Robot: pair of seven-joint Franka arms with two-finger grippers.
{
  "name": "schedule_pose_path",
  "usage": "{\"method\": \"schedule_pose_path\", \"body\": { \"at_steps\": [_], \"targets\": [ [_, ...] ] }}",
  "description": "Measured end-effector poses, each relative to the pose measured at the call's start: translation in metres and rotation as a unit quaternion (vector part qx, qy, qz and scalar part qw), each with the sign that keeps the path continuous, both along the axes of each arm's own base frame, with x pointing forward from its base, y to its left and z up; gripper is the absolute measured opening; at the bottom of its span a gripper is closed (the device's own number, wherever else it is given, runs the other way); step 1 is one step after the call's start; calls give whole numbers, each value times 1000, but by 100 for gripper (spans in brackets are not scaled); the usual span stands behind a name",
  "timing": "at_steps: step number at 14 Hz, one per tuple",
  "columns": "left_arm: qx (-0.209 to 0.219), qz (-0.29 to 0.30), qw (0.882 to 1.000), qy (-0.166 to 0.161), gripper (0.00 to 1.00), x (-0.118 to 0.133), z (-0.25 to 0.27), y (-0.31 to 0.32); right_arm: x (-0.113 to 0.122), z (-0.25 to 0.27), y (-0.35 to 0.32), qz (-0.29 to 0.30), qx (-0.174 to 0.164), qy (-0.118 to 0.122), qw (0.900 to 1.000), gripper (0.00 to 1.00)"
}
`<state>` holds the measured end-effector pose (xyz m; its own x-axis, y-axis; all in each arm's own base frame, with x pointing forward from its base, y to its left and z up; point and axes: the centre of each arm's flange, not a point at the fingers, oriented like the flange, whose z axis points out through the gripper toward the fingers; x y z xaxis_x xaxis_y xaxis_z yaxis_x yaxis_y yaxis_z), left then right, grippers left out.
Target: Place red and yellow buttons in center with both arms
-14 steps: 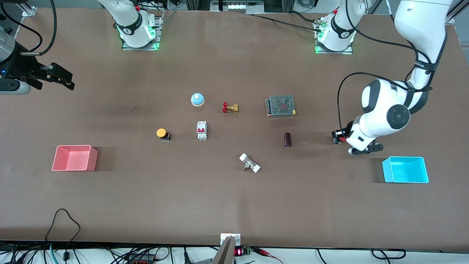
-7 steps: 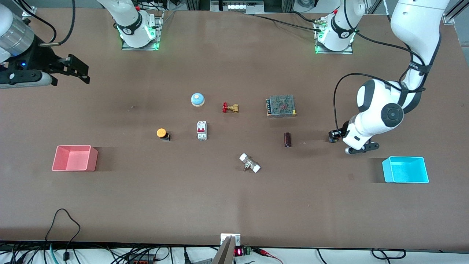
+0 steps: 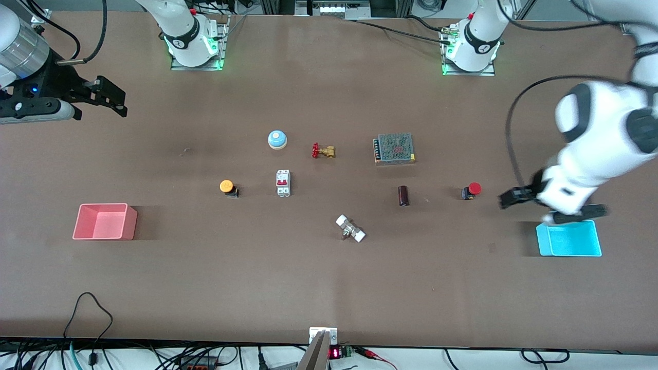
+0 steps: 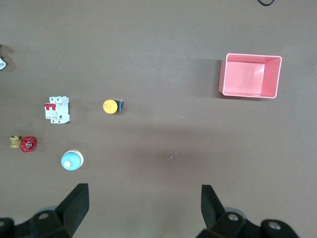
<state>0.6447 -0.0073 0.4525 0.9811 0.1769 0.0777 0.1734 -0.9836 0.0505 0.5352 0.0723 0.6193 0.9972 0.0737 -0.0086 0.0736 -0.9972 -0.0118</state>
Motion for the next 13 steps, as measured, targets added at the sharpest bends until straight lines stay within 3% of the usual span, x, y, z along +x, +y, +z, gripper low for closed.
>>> {"method": "schedule_pose_path", "body": {
  "at_steps": [2,6,13],
  "targets": [
    [5,-8,1000,4,100,2,37,18,0,0,0,0,0,0,1000,100],
    [5,-33,998,47,100,-7,83,21,1,-1,-6,-5,0,1,1000,100],
    [5,-40,997,71,100,-32,123,27,2,-1,-15,-14,0,1,1000,100]
  ]
}}
